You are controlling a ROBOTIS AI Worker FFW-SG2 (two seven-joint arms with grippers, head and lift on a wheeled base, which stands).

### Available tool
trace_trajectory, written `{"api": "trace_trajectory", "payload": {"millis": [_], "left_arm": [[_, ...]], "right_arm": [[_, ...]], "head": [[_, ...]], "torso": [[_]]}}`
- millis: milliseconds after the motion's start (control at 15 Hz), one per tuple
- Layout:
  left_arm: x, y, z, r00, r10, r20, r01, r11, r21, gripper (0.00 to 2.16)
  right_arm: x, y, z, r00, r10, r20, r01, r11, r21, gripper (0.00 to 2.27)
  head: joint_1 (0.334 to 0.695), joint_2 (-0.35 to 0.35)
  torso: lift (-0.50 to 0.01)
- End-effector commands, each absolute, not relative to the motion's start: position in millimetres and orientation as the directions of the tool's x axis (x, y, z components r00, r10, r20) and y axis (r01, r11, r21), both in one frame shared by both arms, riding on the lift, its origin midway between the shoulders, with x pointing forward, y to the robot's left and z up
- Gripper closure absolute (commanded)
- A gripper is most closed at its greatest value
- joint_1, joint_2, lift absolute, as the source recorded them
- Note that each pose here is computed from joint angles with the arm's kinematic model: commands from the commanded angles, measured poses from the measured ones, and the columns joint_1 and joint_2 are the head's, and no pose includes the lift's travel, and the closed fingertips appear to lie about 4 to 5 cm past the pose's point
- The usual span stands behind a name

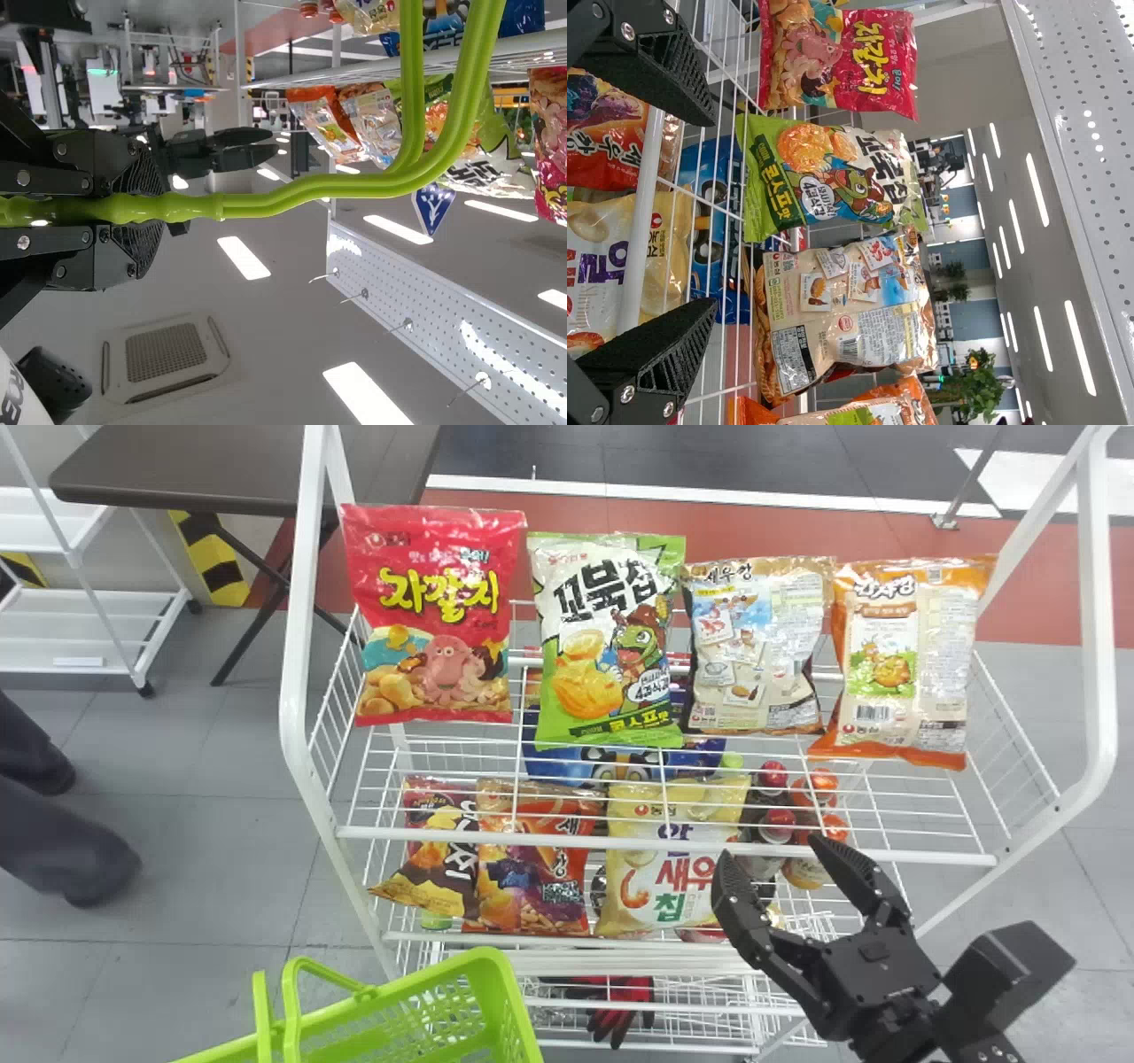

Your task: Hold basket handle with left hand then pick Gkobukchip with right hand and place into basket

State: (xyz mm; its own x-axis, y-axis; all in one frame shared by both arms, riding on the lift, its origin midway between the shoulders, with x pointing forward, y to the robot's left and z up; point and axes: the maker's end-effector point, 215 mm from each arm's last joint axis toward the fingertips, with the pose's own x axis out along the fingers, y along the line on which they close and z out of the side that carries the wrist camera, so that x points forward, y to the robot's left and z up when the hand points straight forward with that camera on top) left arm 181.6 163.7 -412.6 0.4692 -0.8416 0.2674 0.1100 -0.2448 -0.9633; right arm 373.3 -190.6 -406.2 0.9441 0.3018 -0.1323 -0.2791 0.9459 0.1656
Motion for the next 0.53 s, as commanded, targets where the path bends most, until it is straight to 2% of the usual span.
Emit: {"api": "trace_trajectory", "payload": {"millis": [0, 467], "left_arm": [[182.0, 164.3, -414.2, 0.473, -0.84, 0.266, 0.107, -0.245, -0.964, 2.15], [184.8, 164.0, -414.1, 0.469, -0.842, 0.267, 0.108, -0.245, -0.964, 2.15]], "right_arm": [[373.4, -190.6, -405.8, 0.944, 0.302, -0.131, -0.279, 0.946, 0.165, 0.09], [373.5, -190.2, -405.8, 0.945, 0.3, -0.131, -0.277, 0.946, 0.166, 0.09]], "head": [[0.695, -0.059], [0.695, -0.056]], "torso": [[0.0], [0.0]]}}
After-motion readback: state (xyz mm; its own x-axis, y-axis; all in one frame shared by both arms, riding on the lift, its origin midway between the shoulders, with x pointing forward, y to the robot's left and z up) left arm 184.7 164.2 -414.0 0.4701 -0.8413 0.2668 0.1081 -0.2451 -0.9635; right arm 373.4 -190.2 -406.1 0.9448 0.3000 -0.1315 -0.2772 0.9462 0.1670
